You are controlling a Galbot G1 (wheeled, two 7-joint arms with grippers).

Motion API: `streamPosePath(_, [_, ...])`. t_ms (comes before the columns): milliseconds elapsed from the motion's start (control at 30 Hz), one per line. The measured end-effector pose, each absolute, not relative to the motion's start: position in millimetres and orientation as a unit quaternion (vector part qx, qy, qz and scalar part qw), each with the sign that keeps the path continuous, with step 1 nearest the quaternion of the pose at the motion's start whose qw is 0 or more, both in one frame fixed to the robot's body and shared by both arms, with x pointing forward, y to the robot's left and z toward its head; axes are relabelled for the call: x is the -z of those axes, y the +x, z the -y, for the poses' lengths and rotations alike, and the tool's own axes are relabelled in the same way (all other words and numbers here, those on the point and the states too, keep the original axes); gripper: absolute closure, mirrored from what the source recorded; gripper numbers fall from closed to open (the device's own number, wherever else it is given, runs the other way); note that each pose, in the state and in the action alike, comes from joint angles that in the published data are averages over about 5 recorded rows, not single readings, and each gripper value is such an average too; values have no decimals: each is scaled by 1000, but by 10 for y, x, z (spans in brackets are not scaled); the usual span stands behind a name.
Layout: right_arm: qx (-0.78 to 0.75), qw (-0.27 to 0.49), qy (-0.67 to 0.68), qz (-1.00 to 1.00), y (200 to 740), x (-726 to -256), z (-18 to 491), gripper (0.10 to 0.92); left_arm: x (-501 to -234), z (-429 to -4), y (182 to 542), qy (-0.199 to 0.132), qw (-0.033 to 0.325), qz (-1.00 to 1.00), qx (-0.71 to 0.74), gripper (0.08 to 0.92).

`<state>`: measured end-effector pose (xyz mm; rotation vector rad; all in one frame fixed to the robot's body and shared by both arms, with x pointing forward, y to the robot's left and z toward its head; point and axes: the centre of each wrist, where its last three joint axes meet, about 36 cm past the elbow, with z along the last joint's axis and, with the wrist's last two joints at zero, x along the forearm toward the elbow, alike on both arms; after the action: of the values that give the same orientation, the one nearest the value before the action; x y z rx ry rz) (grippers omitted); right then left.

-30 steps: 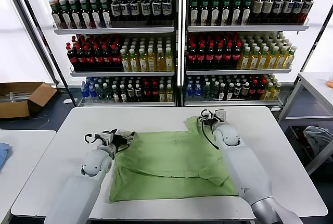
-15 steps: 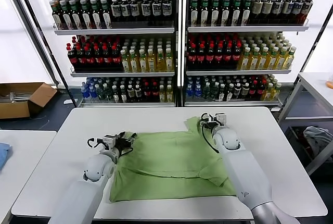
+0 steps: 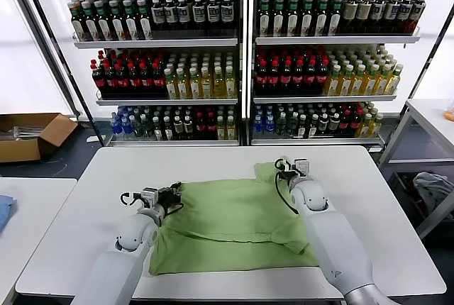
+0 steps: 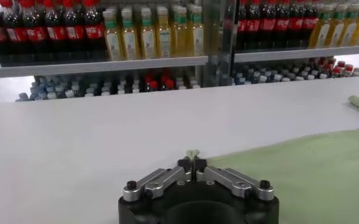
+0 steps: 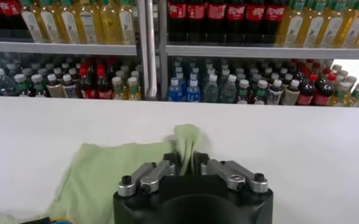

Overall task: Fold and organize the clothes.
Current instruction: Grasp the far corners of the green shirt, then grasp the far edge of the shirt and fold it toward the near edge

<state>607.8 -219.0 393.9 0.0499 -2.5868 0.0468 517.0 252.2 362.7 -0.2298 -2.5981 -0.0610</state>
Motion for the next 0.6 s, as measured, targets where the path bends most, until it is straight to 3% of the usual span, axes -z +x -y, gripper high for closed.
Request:
streamPosePath(133, [-8, 257, 19, 966, 6031, -4006, 2186, 916, -3643, -2516, 5158, -83, 249, 965, 20, 910])
streamPosePath(600, [23, 172, 31, 984, 5707, -4346, 2120, 916, -3843, -2499, 4979, -84, 169, 982, 10, 910])
